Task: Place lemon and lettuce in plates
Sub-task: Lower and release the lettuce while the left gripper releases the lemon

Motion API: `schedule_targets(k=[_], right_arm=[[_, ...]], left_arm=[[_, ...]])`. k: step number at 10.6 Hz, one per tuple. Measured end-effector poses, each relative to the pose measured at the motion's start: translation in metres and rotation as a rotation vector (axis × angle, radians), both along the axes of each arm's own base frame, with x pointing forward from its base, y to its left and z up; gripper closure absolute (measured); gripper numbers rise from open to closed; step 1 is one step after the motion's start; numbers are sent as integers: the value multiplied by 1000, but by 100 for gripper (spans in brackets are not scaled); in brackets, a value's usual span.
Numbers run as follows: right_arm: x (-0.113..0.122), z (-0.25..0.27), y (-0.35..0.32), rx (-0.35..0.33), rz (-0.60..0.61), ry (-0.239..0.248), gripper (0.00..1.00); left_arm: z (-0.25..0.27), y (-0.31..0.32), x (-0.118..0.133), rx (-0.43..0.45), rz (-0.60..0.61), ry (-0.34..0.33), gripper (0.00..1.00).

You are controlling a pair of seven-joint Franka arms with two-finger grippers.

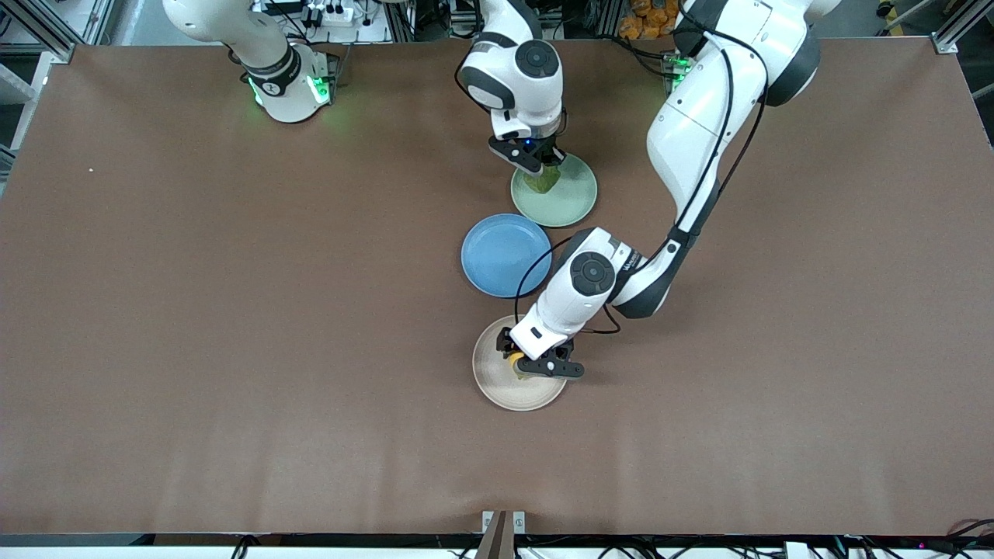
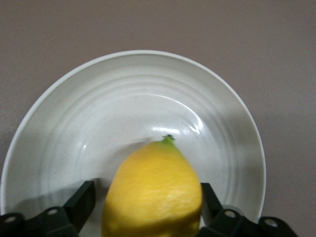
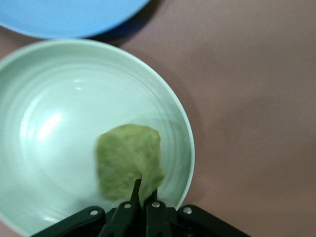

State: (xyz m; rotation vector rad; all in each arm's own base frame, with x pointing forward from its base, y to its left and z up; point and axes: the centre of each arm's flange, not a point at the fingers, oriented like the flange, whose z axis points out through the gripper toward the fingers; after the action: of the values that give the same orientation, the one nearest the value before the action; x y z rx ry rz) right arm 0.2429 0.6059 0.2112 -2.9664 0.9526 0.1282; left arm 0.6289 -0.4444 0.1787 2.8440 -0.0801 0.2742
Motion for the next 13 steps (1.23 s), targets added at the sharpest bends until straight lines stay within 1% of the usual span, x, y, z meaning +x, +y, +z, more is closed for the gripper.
schedule_targets(k=[2, 4, 7, 9, 11, 13], right_arm=[[-7, -29, -2, -43, 13, -29, 96], [-9, -28, -2, -54, 29, -45, 96], [-16, -29, -5, -78, 87, -83, 96], [-16, -30, -16, -124, 122, -107, 96], [-12, -31, -30, -192, 130, -108, 96], [-9, -32, -38, -244, 126, -99, 95]], left_arm=[[5, -1, 3, -6, 3, -9, 0], [7, -1, 4, -3, 2, -5, 0], [11, 2, 3, 41, -5, 53, 0], [19, 8, 5, 74, -5, 95, 0], [29, 18, 8, 102, -1, 130, 0], [39, 27, 11, 128, 5, 168, 0]])
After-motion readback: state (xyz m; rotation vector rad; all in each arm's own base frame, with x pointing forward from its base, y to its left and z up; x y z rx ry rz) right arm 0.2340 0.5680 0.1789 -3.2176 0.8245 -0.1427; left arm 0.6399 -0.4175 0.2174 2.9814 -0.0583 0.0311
